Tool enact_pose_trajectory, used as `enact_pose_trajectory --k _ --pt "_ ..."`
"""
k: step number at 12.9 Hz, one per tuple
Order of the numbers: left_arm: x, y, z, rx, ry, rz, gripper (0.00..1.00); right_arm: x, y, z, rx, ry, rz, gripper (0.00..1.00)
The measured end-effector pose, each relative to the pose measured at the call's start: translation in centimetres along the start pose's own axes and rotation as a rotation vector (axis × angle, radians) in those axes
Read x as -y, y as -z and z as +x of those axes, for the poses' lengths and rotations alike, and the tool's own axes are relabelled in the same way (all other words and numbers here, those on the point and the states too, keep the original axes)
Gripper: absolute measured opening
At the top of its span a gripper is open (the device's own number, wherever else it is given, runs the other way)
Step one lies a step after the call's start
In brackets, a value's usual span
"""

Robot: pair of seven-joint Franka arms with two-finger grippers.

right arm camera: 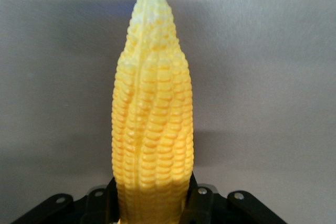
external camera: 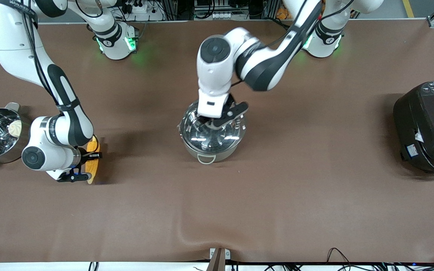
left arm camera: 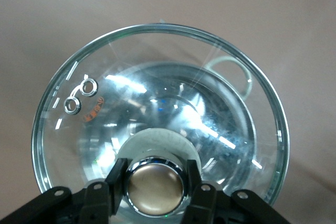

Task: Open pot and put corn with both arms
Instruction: 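Lift the glass lid off the pot with the left gripper, then lower the lid onto the table while the right gripper carries corn over pot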

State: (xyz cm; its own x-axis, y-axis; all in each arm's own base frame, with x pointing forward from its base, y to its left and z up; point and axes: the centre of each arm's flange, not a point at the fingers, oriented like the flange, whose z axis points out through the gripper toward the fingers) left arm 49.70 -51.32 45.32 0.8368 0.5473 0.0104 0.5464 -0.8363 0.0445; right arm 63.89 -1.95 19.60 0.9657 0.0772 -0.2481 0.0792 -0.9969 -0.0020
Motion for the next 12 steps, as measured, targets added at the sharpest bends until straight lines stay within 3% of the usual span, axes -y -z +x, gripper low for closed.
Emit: enact_pose_trajectory --k 3,6,9,12 --pt "5.4 6.4 6.4 -0.016 -0.064 0.003 0.5 1.1 3.2 -0.7 0.011 0.035 0.0 0.34" --pt "14.1 7.9 14.8 -0.009 -0.167 0.043 0.5 3.7 6.8 -1.2 0.032 0.081 0.007 0.28" --pt "23.3 5.2 21.6 0.039 -0.252 0.099 0.5 7.9 10.4 -1.4 0.066 0.169 0.019 0.19" --pt "28.4 -0.3 24.7 0.065 -0.288 0.111 0.5 14.2 13.7 -1.8 0.06 0.288 0.043 0.13"
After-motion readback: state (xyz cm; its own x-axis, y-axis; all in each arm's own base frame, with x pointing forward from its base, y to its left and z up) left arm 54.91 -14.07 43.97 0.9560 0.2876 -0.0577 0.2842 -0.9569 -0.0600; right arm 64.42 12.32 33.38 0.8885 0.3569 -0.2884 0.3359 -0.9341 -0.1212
